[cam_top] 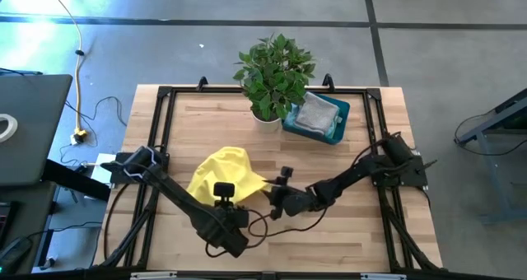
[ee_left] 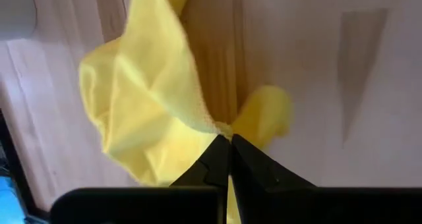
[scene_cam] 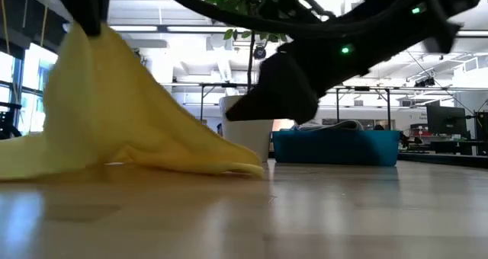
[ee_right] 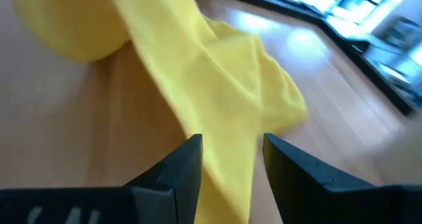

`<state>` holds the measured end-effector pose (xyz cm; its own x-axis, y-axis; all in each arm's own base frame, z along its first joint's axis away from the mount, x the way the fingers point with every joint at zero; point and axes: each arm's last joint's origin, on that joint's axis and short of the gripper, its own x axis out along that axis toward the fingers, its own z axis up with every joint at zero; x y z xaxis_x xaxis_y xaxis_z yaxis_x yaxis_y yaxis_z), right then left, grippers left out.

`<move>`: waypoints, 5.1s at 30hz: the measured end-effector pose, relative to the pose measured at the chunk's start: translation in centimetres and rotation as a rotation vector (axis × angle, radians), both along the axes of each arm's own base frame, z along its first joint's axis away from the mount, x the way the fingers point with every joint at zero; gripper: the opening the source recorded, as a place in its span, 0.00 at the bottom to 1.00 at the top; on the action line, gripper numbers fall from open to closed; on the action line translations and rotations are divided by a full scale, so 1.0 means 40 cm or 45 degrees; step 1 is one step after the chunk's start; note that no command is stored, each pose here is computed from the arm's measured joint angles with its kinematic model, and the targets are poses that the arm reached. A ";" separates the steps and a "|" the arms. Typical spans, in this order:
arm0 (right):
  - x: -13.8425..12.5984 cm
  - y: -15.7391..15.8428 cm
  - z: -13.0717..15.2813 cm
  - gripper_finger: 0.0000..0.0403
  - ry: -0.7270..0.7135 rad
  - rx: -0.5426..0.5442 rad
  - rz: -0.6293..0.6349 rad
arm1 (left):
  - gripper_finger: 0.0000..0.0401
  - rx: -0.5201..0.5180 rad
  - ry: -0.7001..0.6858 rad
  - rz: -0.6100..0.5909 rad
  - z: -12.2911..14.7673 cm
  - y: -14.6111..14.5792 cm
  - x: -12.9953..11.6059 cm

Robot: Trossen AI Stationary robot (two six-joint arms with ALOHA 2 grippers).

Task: Fold microfiber towels
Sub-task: Fold the yellow towel

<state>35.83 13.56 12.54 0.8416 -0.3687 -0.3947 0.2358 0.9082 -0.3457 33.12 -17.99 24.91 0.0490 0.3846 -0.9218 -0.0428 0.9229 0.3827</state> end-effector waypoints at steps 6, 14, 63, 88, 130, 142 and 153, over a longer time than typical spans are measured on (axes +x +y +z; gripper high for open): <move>0.043 -0.025 -0.012 0.38 -0.068 0.122 0.285 | 0.00 -0.054 0.006 -0.064 0.062 -0.004 0.002; 0.049 -0.025 -0.012 0.38 -0.077 0.261 0.438 | 0.00 -0.112 0.036 -0.156 0.078 -0.007 0.005; -0.025 -0.044 0.041 0.01 0.208 0.169 0.065 | 0.00 -0.279 -0.111 -0.256 0.210 0.006 -0.017; -0.231 -0.119 0.345 0.00 0.237 0.060 -0.203 | 0.00 0.497 -0.236 -0.346 0.264 0.174 -0.008; -0.209 -0.148 0.384 0.00 0.907 -0.146 -0.252 | 0.00 0.437 0.024 -0.415 0.181 0.213 -0.024; -0.195 -0.104 0.596 0.00 0.850 0.459 0.257 | 0.00 0.151 -0.056 -0.458 0.228 0.180 -0.057; -0.201 -0.138 0.655 0.00 0.603 0.155 -0.130 | 0.00 0.808 -0.139 -0.520 0.265 0.181 -0.071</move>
<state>27.80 8.05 38.73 0.5214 -0.3674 -0.7702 0.1683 0.9291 -0.3293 30.28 -10.73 35.53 0.3796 0.7706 -0.5119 0.1870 0.4780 0.8582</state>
